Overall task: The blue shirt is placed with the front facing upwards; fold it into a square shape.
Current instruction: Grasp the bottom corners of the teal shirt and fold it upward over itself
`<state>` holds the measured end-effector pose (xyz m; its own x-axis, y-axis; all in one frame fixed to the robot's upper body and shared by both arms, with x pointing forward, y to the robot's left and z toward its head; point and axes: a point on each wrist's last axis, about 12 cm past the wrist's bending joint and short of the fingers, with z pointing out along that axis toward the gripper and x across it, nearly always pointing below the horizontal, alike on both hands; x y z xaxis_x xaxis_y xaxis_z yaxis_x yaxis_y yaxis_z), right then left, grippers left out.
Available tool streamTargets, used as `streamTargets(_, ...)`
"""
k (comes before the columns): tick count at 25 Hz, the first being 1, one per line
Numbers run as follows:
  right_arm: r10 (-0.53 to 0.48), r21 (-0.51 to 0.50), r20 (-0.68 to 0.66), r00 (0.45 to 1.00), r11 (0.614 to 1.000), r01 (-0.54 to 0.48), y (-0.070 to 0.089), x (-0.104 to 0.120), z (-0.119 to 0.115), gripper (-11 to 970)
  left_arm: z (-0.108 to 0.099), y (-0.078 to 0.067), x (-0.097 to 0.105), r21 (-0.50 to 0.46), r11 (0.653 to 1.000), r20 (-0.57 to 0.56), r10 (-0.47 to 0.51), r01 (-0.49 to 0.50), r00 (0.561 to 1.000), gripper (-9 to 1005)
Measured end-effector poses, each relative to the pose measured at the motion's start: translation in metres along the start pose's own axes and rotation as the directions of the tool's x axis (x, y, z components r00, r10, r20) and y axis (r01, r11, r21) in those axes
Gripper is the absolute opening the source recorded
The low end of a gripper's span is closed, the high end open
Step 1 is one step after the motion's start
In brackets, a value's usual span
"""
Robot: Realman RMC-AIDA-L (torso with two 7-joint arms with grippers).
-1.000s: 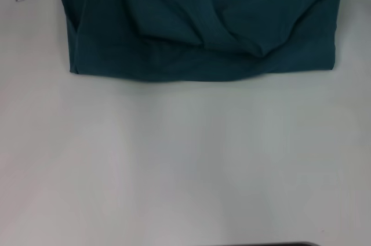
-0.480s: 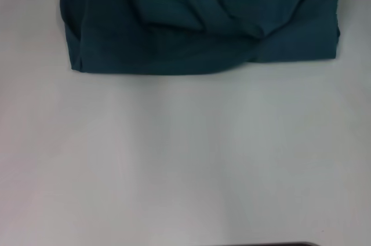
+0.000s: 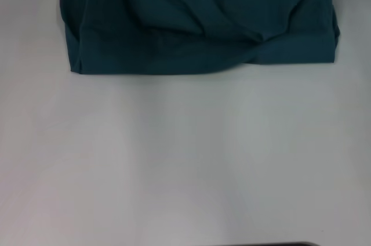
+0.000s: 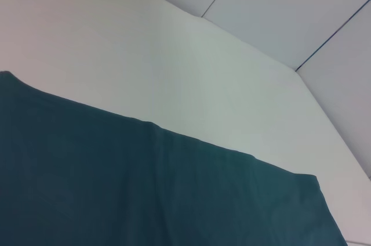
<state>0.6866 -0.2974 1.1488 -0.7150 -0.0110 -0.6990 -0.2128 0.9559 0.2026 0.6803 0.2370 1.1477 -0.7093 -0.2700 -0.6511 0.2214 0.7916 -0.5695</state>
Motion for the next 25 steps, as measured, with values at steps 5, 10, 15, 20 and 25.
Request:
streamTargets(5, -0.046, 0.010, -0.028, 0.999, 0.999, 0.046, 0.005, 0.012, 0.006, 17, 0.001, 0.000, 0.004, 0.002, 1.000, -0.007, -0.005, 0.005, 1.000, 16)
streamTargets(10, -0.102, 0.041, -0.066, 0.993, 0.994, 0.105, 0.007, 0.021, 0.013, 18, 0.003, -0.001, 0.008, 0.005, 1.000, -0.013, -0.010, 0.010, 1.000, 27)
streamTargets(15, -0.096, 0.040, -0.069, 0.993, 0.994, 0.099, 0.006, 0.020, 0.012, 19, 0.003, -0.001, 0.009, 0.010, 1.000, -0.019, -0.013, 0.013, 1.000, 38)
streamTargets(20, -0.074, 0.035, -0.068, 0.995, 0.996, 0.076, 0.000, 0.015, 0.006, 64, 0.001, 0.001, 0.007, 0.003, 1.000, -0.020, -0.020, 0.020, 1.000, 49)
streamTargets(25, -0.077, 0.067, -0.072, 0.994, 0.994, 0.082, -0.005, 0.010, 0.001, 120, -0.003, 0.009, 0.008, -0.025, 0.997, 0.001, -0.076, 0.076, 0.997, 234)
